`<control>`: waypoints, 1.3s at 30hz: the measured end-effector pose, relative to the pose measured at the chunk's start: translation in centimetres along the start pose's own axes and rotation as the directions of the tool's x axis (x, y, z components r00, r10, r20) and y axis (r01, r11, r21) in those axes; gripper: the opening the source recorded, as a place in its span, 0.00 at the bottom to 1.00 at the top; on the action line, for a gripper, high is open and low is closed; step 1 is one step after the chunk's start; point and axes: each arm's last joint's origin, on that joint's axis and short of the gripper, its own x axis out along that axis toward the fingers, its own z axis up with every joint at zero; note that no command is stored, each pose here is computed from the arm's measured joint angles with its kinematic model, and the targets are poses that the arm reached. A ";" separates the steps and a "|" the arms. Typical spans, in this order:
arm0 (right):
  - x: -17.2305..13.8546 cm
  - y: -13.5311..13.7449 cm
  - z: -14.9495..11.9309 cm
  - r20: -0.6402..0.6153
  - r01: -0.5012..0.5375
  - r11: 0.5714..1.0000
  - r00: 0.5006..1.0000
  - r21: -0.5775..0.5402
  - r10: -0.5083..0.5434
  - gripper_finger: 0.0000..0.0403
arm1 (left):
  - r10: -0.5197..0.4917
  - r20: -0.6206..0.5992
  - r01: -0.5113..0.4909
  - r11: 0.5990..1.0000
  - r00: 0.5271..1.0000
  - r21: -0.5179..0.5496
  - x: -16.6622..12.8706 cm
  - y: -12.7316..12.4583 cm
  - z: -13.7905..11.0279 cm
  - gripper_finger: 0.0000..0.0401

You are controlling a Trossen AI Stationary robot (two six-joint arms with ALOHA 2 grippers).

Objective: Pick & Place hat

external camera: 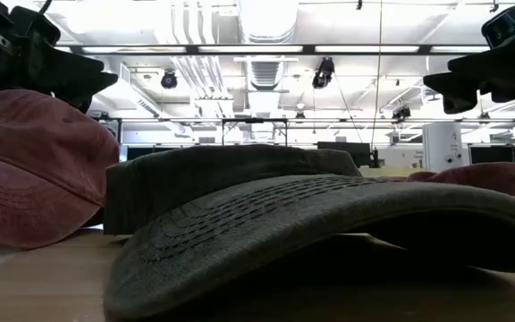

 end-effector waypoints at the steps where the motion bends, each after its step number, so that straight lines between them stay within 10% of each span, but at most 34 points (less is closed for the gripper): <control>1: 0.0 0.0 0.0 0.000 0.000 1.000 1.000 0.000 0.000 0.54 | 0.000 0.000 0.000 1.000 1.000 0.006 0.0 0.0 0.0 0.40; 17: 0.0 0.0 0.0 0.000 0.000 1.000 1.000 0.000 0.000 0.54 | 0.012 0.001 -0.012 0.999 1.000 0.036 0.0 0.0 0.0 0.40; 24: 0.0 0.0 0.0 -0.001 0.000 1.000 1.000 0.000 0.000 0.54 | 0.014 0.005 -0.013 0.988 1.000 -0.152 0.0 0.1 0.0 0.40; 28: 0.0 0.0 0.0 -0.001 0.000 1.000 1.000 0.000 0.000 0.54 | 0.014 0.013 -0.008 0.907 1.000 -0.421 0.0 0.0 0.1 0.40; 32: 0.0 0.0 0.0 -0.001 0.000 1.000 1.000 0.000 0.000 0.54 | 0.016 0.014 -0.001 0.717 1.000 -0.697 0.0 0.1 0.1 0.40; 39: 0.0 0.0 0.0 0.000 0.000 1.000 1.000 0.000 0.000 0.54 | 0.098 0.020 -0.053 0.691 0.995 -0.721 0.0 0.3 0.2 0.40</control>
